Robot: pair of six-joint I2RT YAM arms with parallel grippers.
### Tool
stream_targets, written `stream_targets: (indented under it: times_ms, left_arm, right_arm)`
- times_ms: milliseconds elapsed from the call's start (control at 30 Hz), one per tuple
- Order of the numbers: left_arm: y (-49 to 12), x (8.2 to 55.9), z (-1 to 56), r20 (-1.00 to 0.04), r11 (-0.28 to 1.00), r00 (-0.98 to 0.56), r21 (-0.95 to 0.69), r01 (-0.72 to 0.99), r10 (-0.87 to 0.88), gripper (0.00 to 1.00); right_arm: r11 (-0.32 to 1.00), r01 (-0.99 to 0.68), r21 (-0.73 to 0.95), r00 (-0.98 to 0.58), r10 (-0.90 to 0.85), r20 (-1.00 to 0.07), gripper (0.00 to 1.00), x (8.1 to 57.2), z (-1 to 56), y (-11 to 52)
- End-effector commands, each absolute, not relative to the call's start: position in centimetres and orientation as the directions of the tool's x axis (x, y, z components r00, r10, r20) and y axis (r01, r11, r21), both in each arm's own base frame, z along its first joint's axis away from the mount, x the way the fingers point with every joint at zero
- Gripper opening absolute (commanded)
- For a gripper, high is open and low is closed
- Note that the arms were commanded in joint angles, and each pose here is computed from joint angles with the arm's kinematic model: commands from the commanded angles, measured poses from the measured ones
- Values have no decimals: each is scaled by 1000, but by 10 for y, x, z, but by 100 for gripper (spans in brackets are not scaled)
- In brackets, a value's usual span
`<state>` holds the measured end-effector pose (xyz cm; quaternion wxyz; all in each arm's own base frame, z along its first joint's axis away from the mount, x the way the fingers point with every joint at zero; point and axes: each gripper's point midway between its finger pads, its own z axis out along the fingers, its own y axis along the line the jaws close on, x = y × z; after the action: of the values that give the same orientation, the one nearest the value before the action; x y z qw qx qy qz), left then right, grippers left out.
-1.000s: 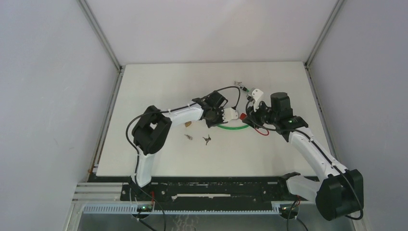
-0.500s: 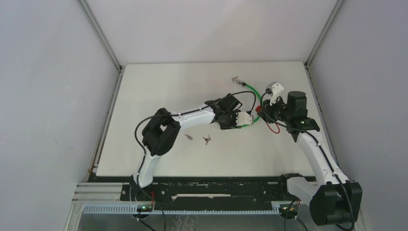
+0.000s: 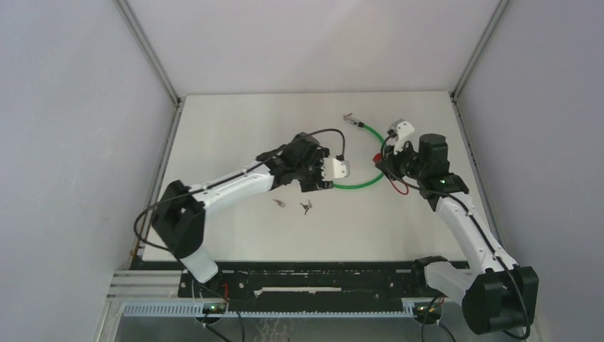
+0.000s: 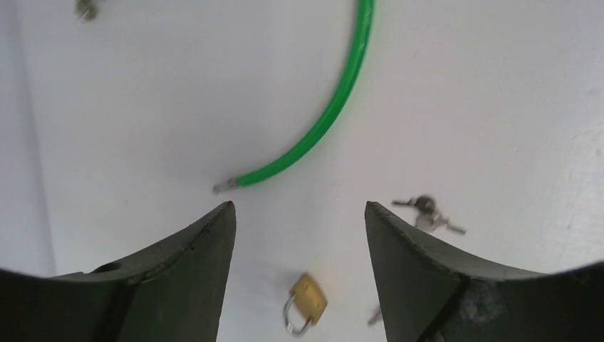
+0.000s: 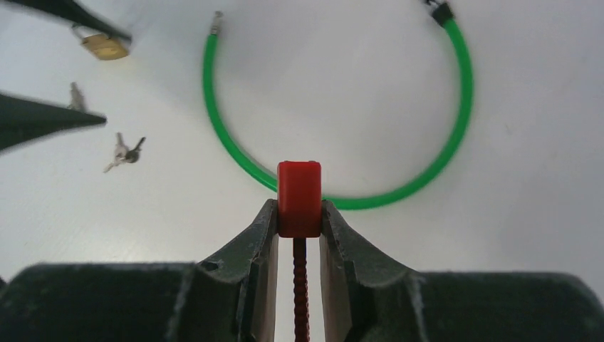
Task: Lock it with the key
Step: Move the lock to the center of the board, then place the lock at the center of the board.
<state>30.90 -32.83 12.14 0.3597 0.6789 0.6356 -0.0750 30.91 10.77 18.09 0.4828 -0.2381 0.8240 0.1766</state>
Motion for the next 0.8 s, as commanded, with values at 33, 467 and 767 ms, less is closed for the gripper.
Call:
stream_targets:
  times_ms: [33, 467, 767]
  left_arm:
    - [-272, 329, 178, -658, 287, 83, 434, 854, 749, 73]
    - [-144, 362, 268, -878, 766, -168, 279, 578, 447, 80]
    - [-115, 360, 278, -898, 836, -200, 258, 484, 392, 83]
  right_arm:
    - [722, -692, -9, -284, -283, -916, 0, 318, 199, 166]
    - [488, -854, 181, -395, -380, -837, 2, 332, 141, 323]
    - [505, -807, 307, -526, -379, -761, 5, 353, 94, 361]
